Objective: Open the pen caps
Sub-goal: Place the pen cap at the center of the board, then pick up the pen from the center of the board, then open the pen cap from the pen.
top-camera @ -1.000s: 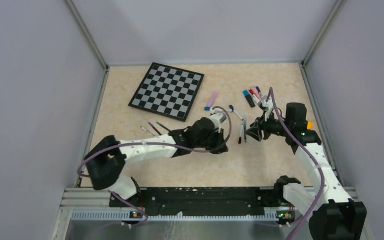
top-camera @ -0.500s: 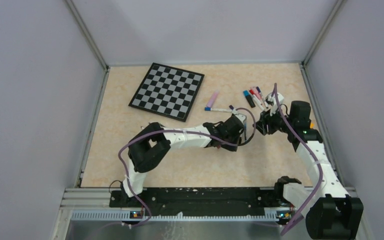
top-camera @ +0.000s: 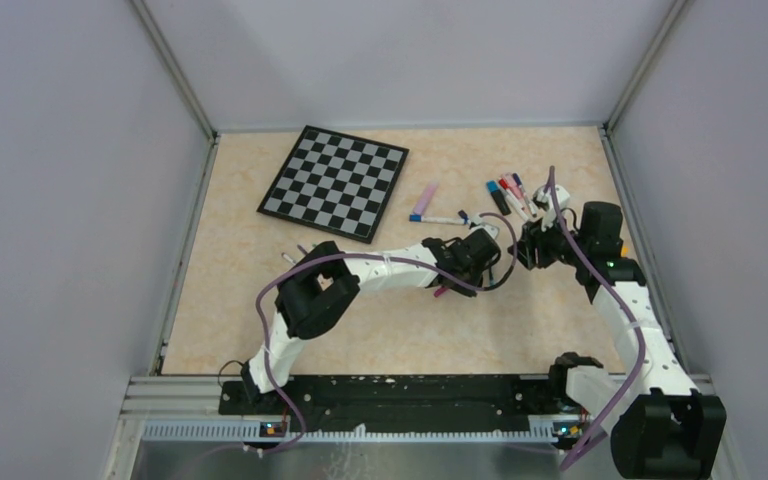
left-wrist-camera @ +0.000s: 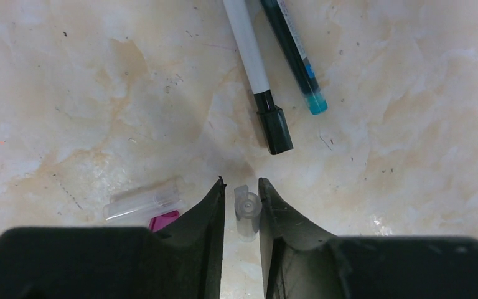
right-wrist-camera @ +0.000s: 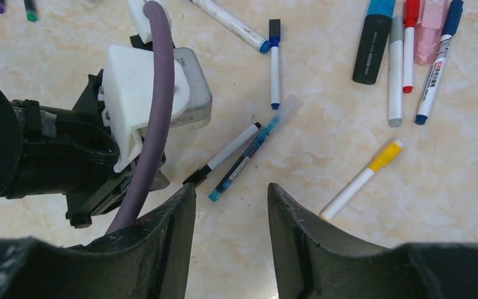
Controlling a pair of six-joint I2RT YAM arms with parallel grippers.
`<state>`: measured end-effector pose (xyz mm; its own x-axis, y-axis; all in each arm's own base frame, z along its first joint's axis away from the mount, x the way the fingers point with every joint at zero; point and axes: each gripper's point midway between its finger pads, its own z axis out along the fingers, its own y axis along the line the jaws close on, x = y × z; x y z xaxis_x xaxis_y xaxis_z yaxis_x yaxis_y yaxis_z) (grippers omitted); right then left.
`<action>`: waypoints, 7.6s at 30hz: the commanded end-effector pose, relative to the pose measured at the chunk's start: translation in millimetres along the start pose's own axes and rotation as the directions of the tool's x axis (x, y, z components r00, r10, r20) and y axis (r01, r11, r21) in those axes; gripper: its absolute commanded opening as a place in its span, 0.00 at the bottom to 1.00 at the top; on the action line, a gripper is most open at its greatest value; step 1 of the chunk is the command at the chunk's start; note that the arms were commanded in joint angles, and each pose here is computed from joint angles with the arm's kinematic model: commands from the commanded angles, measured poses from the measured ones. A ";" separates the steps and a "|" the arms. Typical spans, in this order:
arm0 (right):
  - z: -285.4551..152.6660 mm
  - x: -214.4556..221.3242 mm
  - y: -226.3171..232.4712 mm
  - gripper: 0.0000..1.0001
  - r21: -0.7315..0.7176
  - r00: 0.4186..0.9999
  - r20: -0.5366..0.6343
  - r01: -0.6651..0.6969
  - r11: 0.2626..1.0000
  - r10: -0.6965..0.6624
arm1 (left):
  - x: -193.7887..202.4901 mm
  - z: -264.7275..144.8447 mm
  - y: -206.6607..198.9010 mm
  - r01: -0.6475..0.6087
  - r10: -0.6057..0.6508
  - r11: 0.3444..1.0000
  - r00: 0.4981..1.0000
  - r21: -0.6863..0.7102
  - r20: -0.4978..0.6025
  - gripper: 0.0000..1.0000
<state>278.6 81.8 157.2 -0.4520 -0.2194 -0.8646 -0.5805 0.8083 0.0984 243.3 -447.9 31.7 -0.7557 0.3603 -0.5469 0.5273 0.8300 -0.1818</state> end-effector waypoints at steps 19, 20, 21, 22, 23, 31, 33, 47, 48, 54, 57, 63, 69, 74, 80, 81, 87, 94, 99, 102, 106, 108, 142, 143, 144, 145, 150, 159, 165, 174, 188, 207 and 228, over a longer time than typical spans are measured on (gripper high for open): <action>1.2 -4.9 -6.7 0.45 -0.002 0.999 0.031 0.015 1.000 -0.015 | -41.8 -23.6 -5.3 -0.017 0.016 1.000 0.994 0.006 0.109 0.41; 1.3 -4.2 -6.7 0.45 -0.003 0.999 0.029 0.017 1.000 -0.017 | -43.4 -25.6 -6.2 -0.015 0.014 1.000 0.993 0.010 0.114 0.41; 1.2 -3.9 -6.5 0.45 -0.004 0.999 0.028 0.021 1.000 -0.021 | -45.6 -28.0 -6.6 -0.013 0.011 1.000 0.993 0.014 0.120 0.41; 1.1 -3.4 -6.8 0.45 -0.004 0.999 0.027 0.023 1.000 -0.023 | -46.8 -29.3 -6.7 -0.012 0.010 1.000 0.992 0.016 0.125 0.41; 1.1 -3.1 -6.6 0.45 -0.005 0.999 0.026 0.024 1.000 -0.024 | -48.5 -30.7 -7.0 -0.010 0.007 1.000 0.991 0.020 0.130 0.41; 1.8 -1.2 -5.1 0.45 -0.017 0.999 0.024 0.028 0.999 -0.027 | -50.0 -32.9 -5.1 0.003 -0.007 1.000 0.991 0.030 0.133 0.41; 1.7 -1.0 -4.7 0.45 -0.019 0.999 0.023 0.027 0.999 -0.027 | -48.0 -32.1 -5.1 0.007 -0.012 0.999 0.992 0.035 0.126 0.42; 3.0 1.5 -4.3 0.45 -0.029 1.000 0.018 0.024 0.999 -0.023 | -53.9 -42.1 -2.5 0.031 -0.041 0.997 0.988 0.069 0.150 0.41; 3.1 1.9 -4.3 0.45 -0.029 1.000 0.017 0.023 0.999 -0.022 | -55.6 -44.5 -2.8 0.029 -0.040 0.997 0.986 0.073 0.161 0.41; 4.0 3.6 -3.8 0.45 -0.034 1.000 0.015 0.021 0.999 -0.021 | -62.5 -64.4 5.4 0.028 -0.042 0.998 0.972 0.065 0.231 0.41; 4.7 5.0 -1.9 0.45 -0.045 1.000 0.016 0.023 0.999 -0.023 | -66.7 -81.2 12.4 0.026 -0.043 0.998 0.957 0.060 0.288 0.41; 7.0 10.5 8.4 0.45 -0.103 0.999 0.033 0.043 0.994 -0.039 | -70.9 -126.2 33.2 0.017 -0.037 0.999 0.902 0.050 0.431 0.48; 10.0 25.9 23.4 0.48 -0.191 0.996 0.043 0.089 0.978 -0.083 | -67.6 -177.3 65.2 0.060 -0.058 0.998 0.821 0.016 0.568 0.86; 13.3 35.9 22.2 0.54 -0.201 0.997 0.006 0.076 0.977 -0.077 | -44.1 -201.3 103.5 0.182 -0.143 0.983 0.758 0.004 0.637 0.99; 22.1 42.2 7.4 0.56 -0.156 0.994 -0.108 0.018 0.988 -0.035 | -11.7 -227.5 121.7 0.216 -0.223 0.972 0.700 0.096 0.678 0.99; 24.6 43.9 4.8 0.56 -0.146 0.990 -0.136 0.015 0.989 -0.035 | -5.8 -230.2 124.4 0.222 -0.237 0.969 0.692 0.111 0.682 0.99; 42.9 43.1 -9.0 0.59 -0.070 0.968 -0.248 0.014 0.997 -0.031 | 20.8 -238.8 136.3 0.251 -0.305 0.951 0.650 0.182 0.695 0.99; 70.9 48.6 -27.1 0.57 0.028 0.924 -0.378 -0.041 0.999 0.048 | 30.5 -233.5 139.2 0.263 -0.322 0.945 0.653 0.193 0.686 0.99; 88.6 57.6 -31.8 0.53 0.054 0.892 -0.445 -0.066 0.996 0.084 | 30.5 -227.9 139.3 0.267 -0.316 0.947 0.661 0.180 0.681 0.99; 96.6 60.2 -29.7 0.52 0.058 0.881 -0.467 -0.057 0.997 0.078 | 29.4 -226.3 138.7 0.266 -0.312 0.948 0.664 0.175 0.680 0.99; 104.3 66.6 -26.8 0.49 0.061 0.864 -0.497 -0.053 0.997 0.076 | 29.1 -224.4 139.9 0.268 -0.306 0.949 0.666 0.164 0.680 0.99; 106.7 69.5 -25.3 0.47 0.062 0.858 -0.508 -0.048 0.997 0.073 | 28.6 -224.8 140.5 0.271 -0.307 0.949 0.664 0.163 0.682 0.99; 80.8 103.3 -44.6 0.04 0.168 0.807 -0.589 0.077 0.983 0.038 | 25.6 -226.9 129.9 0.256 -0.338 0.941 0.657 0.222 0.674 0.99; 79.8 104.5 -45.0 0.04 0.171 0.808 -0.588 0.073 0.983 0.043 | 25.2 -227.2 129.5 0.256 -0.340 0.940 0.656 0.225 0.674 0.99; 78.6 105.0 -45.5 0.02 0.175 0.810 -0.585 0.067 0.982 0.049 | 25.1 -227.4 129.1 0.255 -0.341 0.940 0.656 0.228 0.674 0.99; 77.6 104.5 -45.3 0.00 0.176 0.814 -0.578 0.060 0.983 0.053 | 24.7 -227.6 128.3 0.254 -0.344 0.939 0.655 0.232 0.673 0.99; 71.6 92.1 -45.7 0.00 0.176 0.855 -0.511 0.004 0.984 0.088 | 19.5 -231.0 117.9 0.222 -0.358 0.933 0.645 0.283 0.675 0.99; 49.4 49.9 -20.6 0.00 0.001 0.947 -0.316 -0.065 0.998 0.062 | 4.0 -238.2 77.3 0.136 -0.472 0.855 0.606 0.500 0.641 0.99; 37.3 24.0 26.0 0.00 -0.250 0.982 -0.189 -0.075 0.965 0.028 | -21.2 -252.8 47.6 0.096 -0.603 0.733 0.550 0.673 0.578 0.99; 21.7 7.5 63.4 0.00 -0.436 0.996 -0.093 -0.055 0.898 0.016 | -72.2 -222.0 37.6 0.278 -0.734 0.650 0.473 0.708 0.488 0.99; 15.1 2.1 82.6 0.00 -0.510 0.998 -0.062 -0.036 0.860 0.006 | -103.6 -146.7 34.4 0.593 -0.750 0.661 0.517 0.459 0.412 0.93; 18.0 7.2 96.9 0.00 -0.544 0.996 -0.075 -0.004 0.839 -0.043 | -119.9 -121.6 11.9 0.602 -0.743 0.668 0.566 0.437 0.356 0.53; 17.6 6.7 106.7 0.52 -0.573 0.998 -0.068 -0.028 0.819 -0.014 | -118.5 -141.4 -7.6 0.419 -0.709 0.674 0.600 0.608 0.371 0.00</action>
<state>227.1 168.1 138.8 -0.5398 -0.2888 -0.7907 -0.8177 0.4030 0.4110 276.6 -428.4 167.7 -0.7133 -0.5066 -0.4843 0.1416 0.5726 -0.8075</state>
